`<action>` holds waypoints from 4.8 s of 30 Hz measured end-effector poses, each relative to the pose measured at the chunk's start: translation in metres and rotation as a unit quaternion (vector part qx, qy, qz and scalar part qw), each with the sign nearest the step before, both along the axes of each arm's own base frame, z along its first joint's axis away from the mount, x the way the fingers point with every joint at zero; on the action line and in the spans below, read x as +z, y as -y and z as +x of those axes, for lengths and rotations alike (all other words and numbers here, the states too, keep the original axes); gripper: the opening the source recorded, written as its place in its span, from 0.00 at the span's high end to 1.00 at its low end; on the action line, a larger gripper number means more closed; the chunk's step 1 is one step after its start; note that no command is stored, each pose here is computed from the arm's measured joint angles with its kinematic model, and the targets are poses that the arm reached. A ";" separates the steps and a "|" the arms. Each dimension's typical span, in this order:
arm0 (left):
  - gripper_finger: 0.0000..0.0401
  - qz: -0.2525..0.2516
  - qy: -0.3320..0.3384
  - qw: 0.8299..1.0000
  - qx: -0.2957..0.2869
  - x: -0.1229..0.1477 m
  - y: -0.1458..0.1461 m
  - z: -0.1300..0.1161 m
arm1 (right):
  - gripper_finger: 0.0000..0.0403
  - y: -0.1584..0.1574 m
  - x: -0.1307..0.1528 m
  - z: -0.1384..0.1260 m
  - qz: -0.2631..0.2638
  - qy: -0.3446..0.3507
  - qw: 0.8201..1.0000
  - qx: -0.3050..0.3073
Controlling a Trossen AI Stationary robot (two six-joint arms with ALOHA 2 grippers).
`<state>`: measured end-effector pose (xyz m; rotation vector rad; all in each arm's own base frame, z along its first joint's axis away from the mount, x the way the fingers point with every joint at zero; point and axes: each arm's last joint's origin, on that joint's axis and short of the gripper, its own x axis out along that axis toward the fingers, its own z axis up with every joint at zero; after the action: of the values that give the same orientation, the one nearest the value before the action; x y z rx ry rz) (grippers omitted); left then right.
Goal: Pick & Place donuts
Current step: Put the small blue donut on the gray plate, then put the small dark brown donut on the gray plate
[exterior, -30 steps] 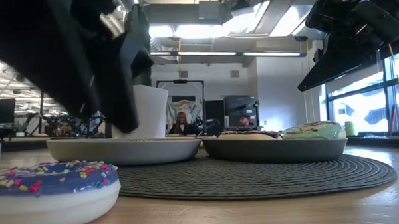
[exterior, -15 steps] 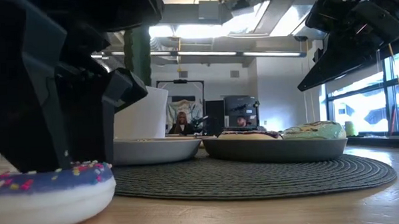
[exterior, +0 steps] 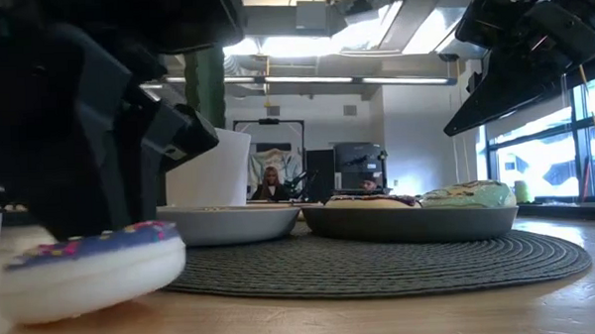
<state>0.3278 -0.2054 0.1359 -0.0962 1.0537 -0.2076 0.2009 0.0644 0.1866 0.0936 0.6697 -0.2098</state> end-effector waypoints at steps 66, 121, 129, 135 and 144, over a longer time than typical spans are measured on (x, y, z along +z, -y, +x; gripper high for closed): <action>0.59 0.101 -0.138 0.960 0.222 0.036 -0.134 -0.021 | 0.73 -0.003 0.005 0.000 0.030 0.009 0.999 0.042; 0.58 0.055 -0.010 0.974 0.218 0.064 -0.165 0.016 | 0.73 -0.012 0.017 -0.008 0.087 0.105 0.982 0.131; 0.58 0.105 0.091 0.975 0.172 0.074 -0.202 0.034 | 0.73 -0.011 0.021 -0.040 0.077 0.072 0.993 0.048; 0.58 0.124 0.164 0.963 0.176 0.080 -0.227 0.048 | 0.73 -0.014 0.018 -0.042 0.072 0.061 0.994 0.051; 0.58 0.143 0.138 0.966 0.166 0.064 -0.246 0.050 | 0.73 -0.016 0.011 -0.040 0.040 0.038 0.997 0.051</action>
<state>0.3780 0.0403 0.2001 0.0179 0.7651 0.2314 0.1607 0.0802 0.1974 0.1442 0.6049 -0.0807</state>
